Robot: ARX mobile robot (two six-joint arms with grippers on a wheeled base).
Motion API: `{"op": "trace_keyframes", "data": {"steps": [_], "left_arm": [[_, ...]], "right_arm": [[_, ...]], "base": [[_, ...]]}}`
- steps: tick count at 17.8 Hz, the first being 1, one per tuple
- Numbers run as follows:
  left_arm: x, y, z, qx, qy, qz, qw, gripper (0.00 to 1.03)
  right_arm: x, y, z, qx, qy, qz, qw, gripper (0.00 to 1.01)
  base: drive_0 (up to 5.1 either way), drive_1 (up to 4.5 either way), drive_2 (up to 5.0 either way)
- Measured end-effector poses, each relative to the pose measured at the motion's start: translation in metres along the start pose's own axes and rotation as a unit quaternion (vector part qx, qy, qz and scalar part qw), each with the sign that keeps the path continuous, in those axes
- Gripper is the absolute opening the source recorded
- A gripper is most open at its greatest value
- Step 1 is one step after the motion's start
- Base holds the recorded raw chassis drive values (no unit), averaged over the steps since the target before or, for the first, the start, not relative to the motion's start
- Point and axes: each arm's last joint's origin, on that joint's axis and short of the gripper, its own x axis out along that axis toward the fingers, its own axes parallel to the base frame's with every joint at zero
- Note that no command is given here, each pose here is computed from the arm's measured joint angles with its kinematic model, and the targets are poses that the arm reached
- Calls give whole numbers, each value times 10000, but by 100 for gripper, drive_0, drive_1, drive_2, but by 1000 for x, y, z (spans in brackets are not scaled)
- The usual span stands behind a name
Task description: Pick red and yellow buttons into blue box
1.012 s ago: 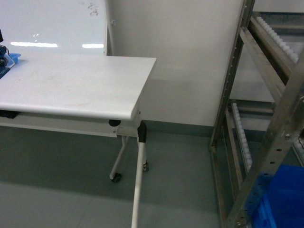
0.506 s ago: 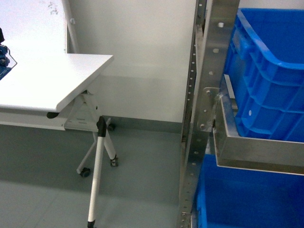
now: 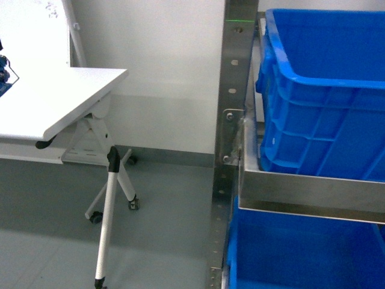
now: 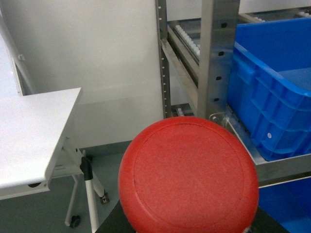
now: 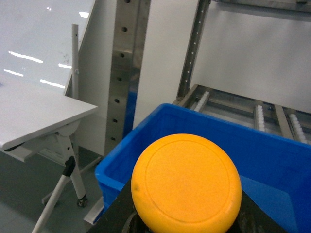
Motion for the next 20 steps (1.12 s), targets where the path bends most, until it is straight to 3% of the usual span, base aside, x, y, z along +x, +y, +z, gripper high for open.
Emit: {"op": "trace_keyframes", "data": {"steps": [20], "left_arm": [[0,0,-1,4,32,-6,10000,24]], "right_arm": [[0,0,0,8,18,-1,10000,27]], "base": [[473,-224,-224]]}}
